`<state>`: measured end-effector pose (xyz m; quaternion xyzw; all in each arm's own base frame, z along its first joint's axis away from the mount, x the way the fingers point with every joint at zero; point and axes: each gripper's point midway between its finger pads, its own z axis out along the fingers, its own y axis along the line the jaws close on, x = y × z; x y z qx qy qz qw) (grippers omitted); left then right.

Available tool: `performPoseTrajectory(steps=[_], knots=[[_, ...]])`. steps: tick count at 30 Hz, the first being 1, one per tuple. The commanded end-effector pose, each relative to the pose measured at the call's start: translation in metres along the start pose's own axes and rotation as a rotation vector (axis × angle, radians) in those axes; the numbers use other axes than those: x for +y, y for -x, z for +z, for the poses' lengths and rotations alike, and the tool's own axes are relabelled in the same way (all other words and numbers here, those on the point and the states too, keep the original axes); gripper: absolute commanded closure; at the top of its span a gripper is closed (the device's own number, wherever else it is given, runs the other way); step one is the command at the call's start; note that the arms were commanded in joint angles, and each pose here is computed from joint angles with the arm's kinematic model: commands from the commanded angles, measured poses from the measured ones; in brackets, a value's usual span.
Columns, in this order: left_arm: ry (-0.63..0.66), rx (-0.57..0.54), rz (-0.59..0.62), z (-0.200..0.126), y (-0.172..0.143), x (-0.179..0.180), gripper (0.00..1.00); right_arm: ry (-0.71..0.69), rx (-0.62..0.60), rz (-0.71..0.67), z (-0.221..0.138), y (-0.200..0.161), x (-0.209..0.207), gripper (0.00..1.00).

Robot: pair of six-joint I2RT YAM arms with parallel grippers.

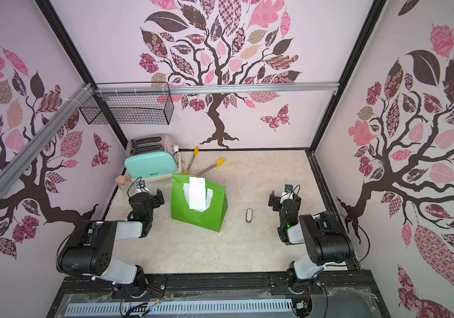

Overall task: Staple the receipts to the bags
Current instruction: Reset both arms

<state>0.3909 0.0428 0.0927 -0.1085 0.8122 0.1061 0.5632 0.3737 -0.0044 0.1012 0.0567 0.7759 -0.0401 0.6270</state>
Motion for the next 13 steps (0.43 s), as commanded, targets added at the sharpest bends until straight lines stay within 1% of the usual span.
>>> performPoseTrajectory(steps=[1, 13], knots=[[-0.07, -0.057, -0.018, 0.0002, 0.0109, -0.0061, 0.02, 0.024, -0.067, 0.035, 0.0027, 0.0176, 0.004, 0.0], [-0.071, -0.059, -0.017, -0.0001, 0.0108, -0.0061, 0.02, 0.022, -0.063, 0.038, 0.0035, 0.0169, 0.0036, 0.0]])
